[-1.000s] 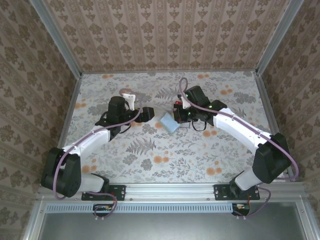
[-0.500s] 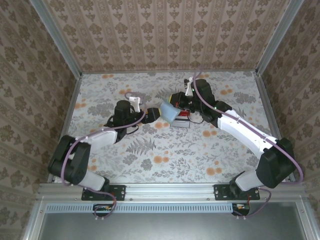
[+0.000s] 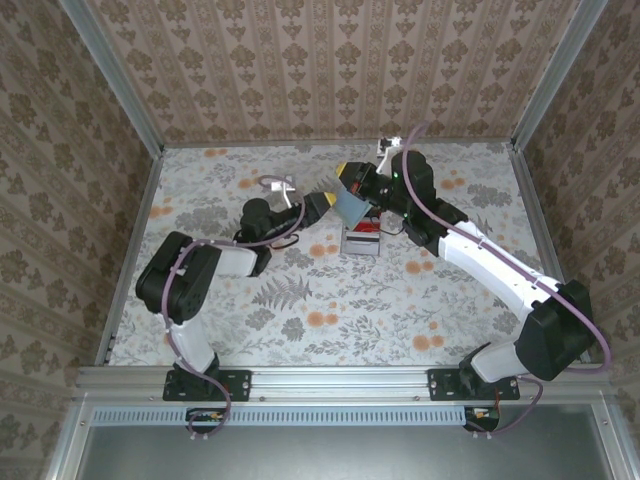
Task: Put the credit cards into the card holder
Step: Place the card holder at the center of the table.
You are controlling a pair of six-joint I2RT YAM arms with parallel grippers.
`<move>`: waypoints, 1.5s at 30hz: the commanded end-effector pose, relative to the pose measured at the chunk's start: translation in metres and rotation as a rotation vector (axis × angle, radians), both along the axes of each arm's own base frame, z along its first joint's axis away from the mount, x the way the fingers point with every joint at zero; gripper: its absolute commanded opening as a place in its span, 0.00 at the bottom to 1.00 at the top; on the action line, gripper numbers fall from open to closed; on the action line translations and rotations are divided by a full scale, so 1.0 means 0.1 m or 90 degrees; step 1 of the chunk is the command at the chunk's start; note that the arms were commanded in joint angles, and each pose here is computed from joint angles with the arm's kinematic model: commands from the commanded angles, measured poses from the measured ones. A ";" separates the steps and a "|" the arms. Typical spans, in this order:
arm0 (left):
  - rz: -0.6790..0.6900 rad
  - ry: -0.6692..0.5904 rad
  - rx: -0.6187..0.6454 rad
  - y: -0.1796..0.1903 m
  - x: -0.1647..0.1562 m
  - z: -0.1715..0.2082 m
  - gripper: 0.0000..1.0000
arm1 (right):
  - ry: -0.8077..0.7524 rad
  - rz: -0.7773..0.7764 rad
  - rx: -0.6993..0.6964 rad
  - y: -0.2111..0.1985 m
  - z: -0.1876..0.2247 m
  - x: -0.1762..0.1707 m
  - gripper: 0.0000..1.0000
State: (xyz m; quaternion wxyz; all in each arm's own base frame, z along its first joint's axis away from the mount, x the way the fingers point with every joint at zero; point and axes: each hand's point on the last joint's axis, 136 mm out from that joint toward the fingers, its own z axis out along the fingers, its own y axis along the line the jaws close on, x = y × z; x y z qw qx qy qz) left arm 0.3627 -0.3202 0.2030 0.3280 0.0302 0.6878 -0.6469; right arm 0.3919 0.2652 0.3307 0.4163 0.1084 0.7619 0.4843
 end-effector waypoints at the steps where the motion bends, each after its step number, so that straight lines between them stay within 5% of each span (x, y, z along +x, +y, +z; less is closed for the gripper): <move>1: -0.030 -0.054 -0.055 -0.10 -0.06 0.36 0.87 | -0.060 -0.019 0.063 -0.05 0.47 0.02 0.04; 8: -0.041 -0.052 -0.069 -0.12 -0.09 0.46 0.84 | -0.070 -0.021 0.086 -0.06 0.56 0.02 0.04; 15: -0.043 -0.083 -0.076 -0.04 -0.12 0.65 0.43 | -0.057 -0.038 0.072 -0.12 0.44 0.05 0.04; 23: 0.001 -0.055 -0.054 0.51 0.07 0.51 0.02 | -0.008 -0.041 0.007 -0.35 0.07 -0.13 0.05; 27: -0.021 -0.014 0.013 0.71 0.03 0.31 0.00 | 0.075 0.002 -0.087 -0.37 -0.50 -0.35 0.05; 33: -0.181 0.082 0.397 0.68 -0.61 -0.35 0.01 | 0.229 0.083 -0.175 -0.35 -1.44 -0.83 0.05; 45: -0.244 0.224 0.428 0.68 -1.01 -0.93 0.05 | 0.382 0.101 -0.240 -0.49 -2.50 -1.33 0.06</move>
